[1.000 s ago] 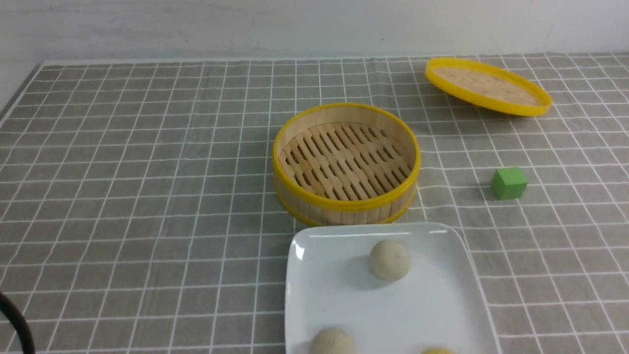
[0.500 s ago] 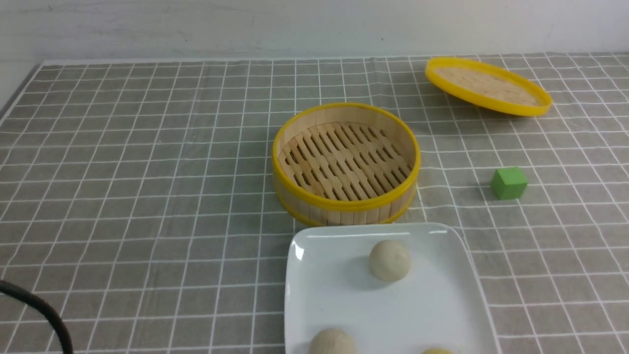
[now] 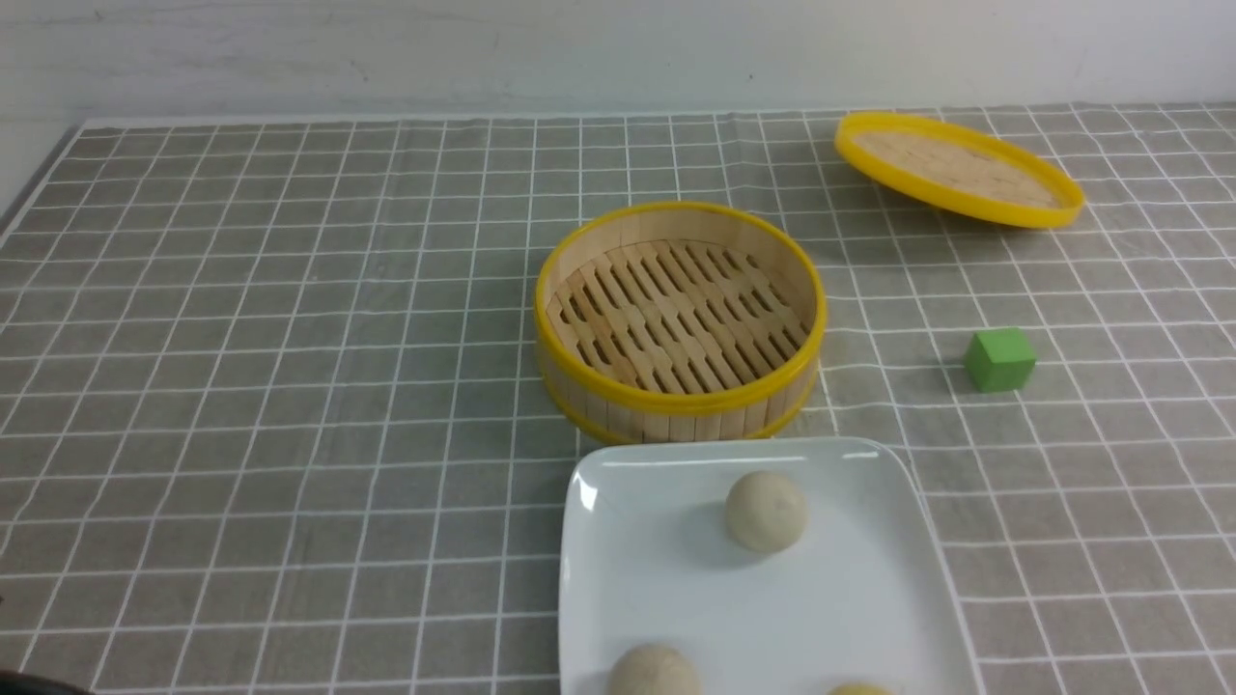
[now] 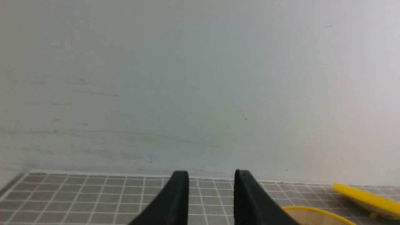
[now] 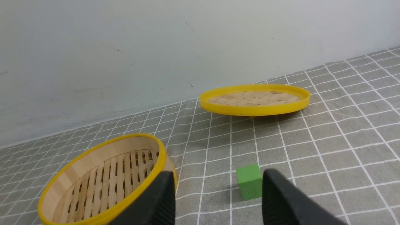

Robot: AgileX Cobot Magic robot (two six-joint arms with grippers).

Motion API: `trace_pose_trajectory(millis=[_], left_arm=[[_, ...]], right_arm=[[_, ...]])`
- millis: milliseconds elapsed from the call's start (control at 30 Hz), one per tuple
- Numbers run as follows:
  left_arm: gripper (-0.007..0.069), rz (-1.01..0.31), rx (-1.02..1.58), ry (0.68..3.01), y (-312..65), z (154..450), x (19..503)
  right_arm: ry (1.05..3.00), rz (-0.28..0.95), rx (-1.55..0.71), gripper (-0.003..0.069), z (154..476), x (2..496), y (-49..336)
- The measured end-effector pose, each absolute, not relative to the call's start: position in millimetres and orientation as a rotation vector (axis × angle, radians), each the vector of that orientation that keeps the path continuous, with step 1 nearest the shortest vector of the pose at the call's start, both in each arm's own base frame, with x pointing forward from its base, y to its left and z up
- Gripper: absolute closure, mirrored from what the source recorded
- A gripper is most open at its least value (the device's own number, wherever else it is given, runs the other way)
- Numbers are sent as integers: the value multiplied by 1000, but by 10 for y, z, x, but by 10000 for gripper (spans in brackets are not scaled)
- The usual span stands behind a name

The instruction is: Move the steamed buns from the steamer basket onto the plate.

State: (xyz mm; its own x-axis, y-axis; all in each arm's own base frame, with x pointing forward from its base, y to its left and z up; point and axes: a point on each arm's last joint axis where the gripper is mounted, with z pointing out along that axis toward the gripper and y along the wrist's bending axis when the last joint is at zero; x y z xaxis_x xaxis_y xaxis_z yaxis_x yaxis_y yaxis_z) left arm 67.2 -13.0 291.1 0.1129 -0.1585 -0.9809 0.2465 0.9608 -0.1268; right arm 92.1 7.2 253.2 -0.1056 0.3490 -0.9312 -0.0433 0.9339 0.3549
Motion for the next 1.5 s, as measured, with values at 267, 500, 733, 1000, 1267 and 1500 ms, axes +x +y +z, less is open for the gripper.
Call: trace_pose_trajectory(millis=[267, 500, 733, 1000, 1267, 1500], left_arm=[[386, -470, -83, 1434, -126, 2913, 673], [386, -439, -140, 1422, -73, 2919, 683], [386, -562, -315, 1463, -43, 2873, 693], [386, -803, -533, 1538, -86, 2789, 689], [385, -886, -519, 1533, -137, 2808, 678], [385, -771, -351, 1517, -152, 2846, 673]], right_arm=[[1648, 338, 240, 325, 2532, 921, 72], [1648, 338, 240, 387, 2532, 921, 72], [1648, 338, 240, 441, 2532, 921, 72], [1648, 339, 241, 440, 2532, 921, 72], [1648, 339, 241, 435, 2532, 921, 72], [1648, 339, 241, 424, 2532, 921, 72]])
